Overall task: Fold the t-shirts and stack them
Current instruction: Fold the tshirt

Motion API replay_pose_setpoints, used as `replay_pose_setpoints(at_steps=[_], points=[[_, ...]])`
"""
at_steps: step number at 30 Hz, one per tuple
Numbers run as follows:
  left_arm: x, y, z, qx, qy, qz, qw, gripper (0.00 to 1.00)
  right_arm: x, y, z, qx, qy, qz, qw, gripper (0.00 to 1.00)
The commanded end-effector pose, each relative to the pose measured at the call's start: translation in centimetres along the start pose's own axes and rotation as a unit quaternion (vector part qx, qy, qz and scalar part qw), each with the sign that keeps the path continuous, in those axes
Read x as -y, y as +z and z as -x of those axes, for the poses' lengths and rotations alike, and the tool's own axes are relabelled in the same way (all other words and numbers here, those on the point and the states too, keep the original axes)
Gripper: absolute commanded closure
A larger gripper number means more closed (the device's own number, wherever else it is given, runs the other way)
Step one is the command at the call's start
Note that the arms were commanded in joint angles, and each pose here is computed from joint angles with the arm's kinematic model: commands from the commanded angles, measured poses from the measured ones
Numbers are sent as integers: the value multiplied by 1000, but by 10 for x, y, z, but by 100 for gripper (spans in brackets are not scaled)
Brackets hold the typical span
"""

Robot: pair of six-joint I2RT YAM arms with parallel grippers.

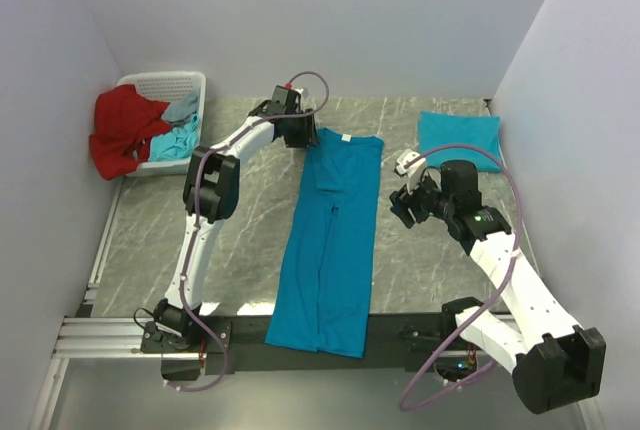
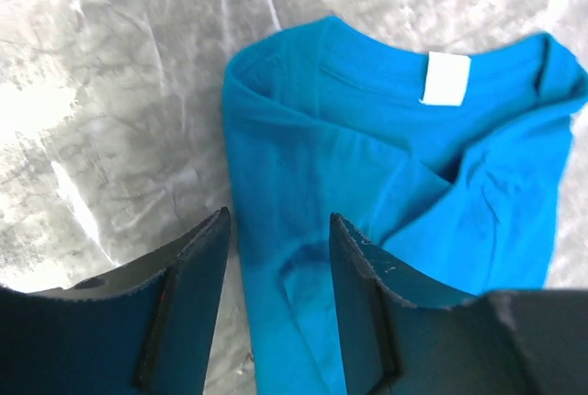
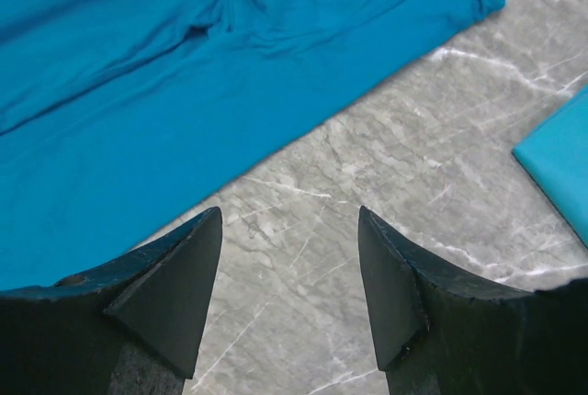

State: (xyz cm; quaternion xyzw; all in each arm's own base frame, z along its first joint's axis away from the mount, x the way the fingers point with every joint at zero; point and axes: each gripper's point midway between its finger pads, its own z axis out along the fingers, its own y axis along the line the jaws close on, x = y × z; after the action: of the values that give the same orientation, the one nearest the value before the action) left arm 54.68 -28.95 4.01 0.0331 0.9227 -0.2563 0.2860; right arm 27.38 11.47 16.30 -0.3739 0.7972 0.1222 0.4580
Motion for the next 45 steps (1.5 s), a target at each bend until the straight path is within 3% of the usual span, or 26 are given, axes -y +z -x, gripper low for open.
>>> replay_pose_setpoints(at_steps=[1,2,4,9,14,17,23,25,26,29,30,31,32,33,34,35,36,37,38,39,40,42,43,45], points=[[-14,12,-13,-10,-7,63,998,48,0,-6,15,34,5,-1,999,32],[-14,13,-14,-11,-5,63,998,49,1,-6,15,34,4,0,999,32],[-10,16,-17,-16,-1,48,999,62,-1,-6,13,33,5,2,999,32],[7,14,-13,-15,-6,6,1000,99,1,-7,13,34,6,-1,999,32],[-7,-12,35,57,-23,35,998,100,4,-7,9,28,11,-4,1000,32],[-40,-32,60,91,-59,68,992,100,4,-6,6,23,14,-4,1000,32],[-92,-51,71,98,-78,105,987,100,13,3,-2,-1,33,-15,999,32],[-99,-56,76,98,-71,101,987,89,18,12,-7,-19,46,-17,999,32],[-101,-63,81,103,-65,103,987,70,20,15,-7,-23,55,-16,998,31],[-103,-104,112,155,-44,143,976,47,29,37,-5,-45,100,-6,994,30],[-99,-119,125,181,-35,143,972,38,38,41,16,-32,107,-4,994,30],[-98,-128,123,185,-29,144,972,35,42,60,8,-55,133,9,990,30],[-88,-168,145,227,-9,155,961,31,45,69,15,-57,164,16,985,30],[-89,-187,152,249,-2,174,953,26,58,76,43,-39,170,20,984,30],[-91,-197,147,255,3,183,950,22,56,102,33,-61,200,50,977,30],[-74,-238,158,290,19,180,940,20,60,115,39,-62,236,56,968,31],[-71,-254,156,302,20,183,935,13,73,125,67,-41,244,61,967,31],[-77,-254,138,300,16,186,936,6,73,156,47,-72,278,80,955,31],[-60,-291,139,332,10,166,928,1,76,170,48,-79,313,83,943,32],[-59,-279,107,300,12,134,944,1,88,196,50,-90,334,88,934,33],[-41,-311,105,328,18,107,938,1,91,207,52,-95,354,92,926,35],[-37,-324,81,330,17,79,941,1,104,223,77,-77,365,99,922,36],[-45,-310,46,299,15,73,952,1,104,240,65,-90,379,100,916,39],[-32,-337,30,330,37,51,942,0,117,254,79,-77,391,74,914,39]])
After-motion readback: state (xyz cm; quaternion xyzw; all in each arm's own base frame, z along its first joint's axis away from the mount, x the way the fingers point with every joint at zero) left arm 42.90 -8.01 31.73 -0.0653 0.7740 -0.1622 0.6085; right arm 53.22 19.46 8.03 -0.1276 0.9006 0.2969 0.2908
